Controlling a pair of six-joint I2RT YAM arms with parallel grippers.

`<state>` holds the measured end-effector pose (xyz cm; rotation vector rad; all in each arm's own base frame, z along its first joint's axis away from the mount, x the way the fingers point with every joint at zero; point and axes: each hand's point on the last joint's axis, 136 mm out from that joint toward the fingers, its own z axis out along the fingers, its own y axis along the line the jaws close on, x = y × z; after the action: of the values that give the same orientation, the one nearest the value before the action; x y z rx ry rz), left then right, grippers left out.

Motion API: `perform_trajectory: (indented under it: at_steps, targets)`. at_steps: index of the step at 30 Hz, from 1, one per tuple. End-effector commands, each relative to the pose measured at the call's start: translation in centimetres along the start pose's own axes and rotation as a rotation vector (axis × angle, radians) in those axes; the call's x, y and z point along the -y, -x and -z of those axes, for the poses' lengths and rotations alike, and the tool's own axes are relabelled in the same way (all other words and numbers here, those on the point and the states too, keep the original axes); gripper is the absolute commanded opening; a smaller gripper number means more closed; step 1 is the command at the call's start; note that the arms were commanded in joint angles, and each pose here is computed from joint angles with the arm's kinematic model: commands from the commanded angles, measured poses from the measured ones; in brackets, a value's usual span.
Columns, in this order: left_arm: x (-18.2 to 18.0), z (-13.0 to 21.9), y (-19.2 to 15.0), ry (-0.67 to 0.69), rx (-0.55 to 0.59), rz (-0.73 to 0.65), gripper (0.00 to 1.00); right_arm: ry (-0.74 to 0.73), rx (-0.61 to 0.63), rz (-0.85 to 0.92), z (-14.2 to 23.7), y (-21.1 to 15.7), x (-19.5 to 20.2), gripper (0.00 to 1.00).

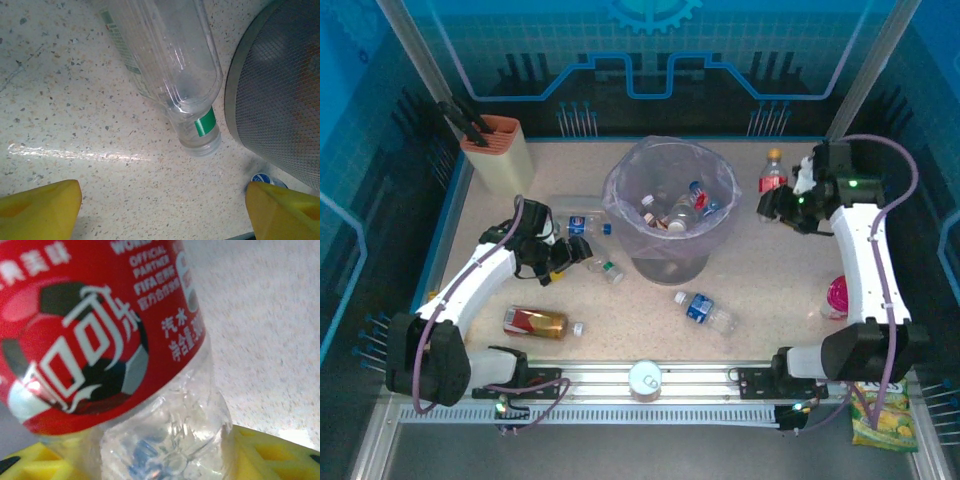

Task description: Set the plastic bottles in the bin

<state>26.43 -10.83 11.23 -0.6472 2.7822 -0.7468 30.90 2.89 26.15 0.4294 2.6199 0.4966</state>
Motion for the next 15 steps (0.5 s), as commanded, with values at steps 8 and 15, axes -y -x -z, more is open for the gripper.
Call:
perform_trajectory:
  at_steps: [8, 15]
  targets:
    - [0.2, 0.8, -0.2, -0.019, 0.006, 0.008, 0.86, 0.142, 0.057, 0.199, 6.2, 0.7, -9.3, 0.45]
    - [-0.4, 1.1, -0.8, 0.015, -0.015, 0.007, 0.87, 0.120, 0.058, 0.327, 5.0, -1.1, -15.0, 0.44]
